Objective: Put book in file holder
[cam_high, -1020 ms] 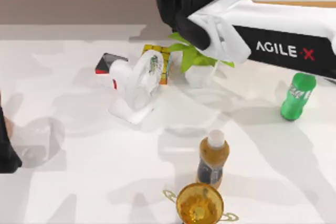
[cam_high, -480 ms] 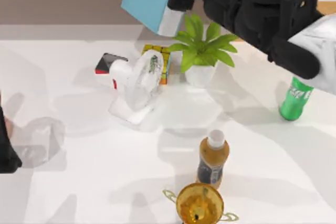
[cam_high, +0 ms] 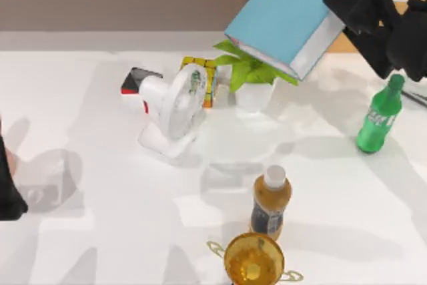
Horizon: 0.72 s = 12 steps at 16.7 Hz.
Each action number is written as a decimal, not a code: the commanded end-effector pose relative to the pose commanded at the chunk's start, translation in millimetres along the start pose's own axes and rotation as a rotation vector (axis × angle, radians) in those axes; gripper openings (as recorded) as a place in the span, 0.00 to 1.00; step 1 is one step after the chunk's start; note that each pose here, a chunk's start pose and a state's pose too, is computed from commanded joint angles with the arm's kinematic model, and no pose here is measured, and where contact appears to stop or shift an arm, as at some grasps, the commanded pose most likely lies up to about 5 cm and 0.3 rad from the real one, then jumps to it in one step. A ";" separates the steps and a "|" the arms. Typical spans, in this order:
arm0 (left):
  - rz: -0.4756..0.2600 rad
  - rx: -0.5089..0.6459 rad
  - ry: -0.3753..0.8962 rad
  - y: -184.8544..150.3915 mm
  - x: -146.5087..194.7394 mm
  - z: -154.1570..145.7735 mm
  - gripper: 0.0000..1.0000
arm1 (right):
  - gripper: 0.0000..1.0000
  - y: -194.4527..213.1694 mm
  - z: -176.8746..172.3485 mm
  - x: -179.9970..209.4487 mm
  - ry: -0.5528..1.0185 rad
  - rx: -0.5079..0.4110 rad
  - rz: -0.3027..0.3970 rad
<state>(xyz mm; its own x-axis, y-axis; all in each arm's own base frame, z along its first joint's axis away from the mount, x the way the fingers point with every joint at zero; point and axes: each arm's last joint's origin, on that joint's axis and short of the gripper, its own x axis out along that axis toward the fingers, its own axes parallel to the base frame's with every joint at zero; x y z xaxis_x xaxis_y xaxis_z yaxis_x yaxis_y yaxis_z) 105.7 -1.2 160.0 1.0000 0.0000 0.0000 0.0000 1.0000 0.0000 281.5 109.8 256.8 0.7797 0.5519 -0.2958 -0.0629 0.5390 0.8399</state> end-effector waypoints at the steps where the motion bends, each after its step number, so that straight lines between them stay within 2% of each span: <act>1: 0.000 0.000 0.000 0.0 0.0 0.0 1.00 | 0.00 -13.1 10.5 -7.2 -0.022 0.071 -0.013; 8: 0.000 0.000 0.000 0.0 0.0 0.0 1.00 | 0.00 -133.1 87.0 -51.0 -0.295 0.531 -0.157; 10: 0.000 0.000 0.000 0.0 0.0 0.0 1.00 | 0.00 -163.8 108.0 -65.9 -0.392 0.607 -0.169; 12: 0.000 0.000 0.000 0.0 0.0 0.0 1.00 | 0.00 -188.1 130.3 -80.5 -0.490 0.643 -0.160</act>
<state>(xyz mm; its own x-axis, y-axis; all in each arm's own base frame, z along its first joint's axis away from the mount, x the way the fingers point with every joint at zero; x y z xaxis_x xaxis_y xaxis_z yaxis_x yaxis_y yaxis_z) 105.7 -1.2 160.0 1.0000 0.0000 0.0000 0.0000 1.0000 0.0000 311.7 -118.9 181.8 0.9418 0.0789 -0.3268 0.3248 0.0363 0.9451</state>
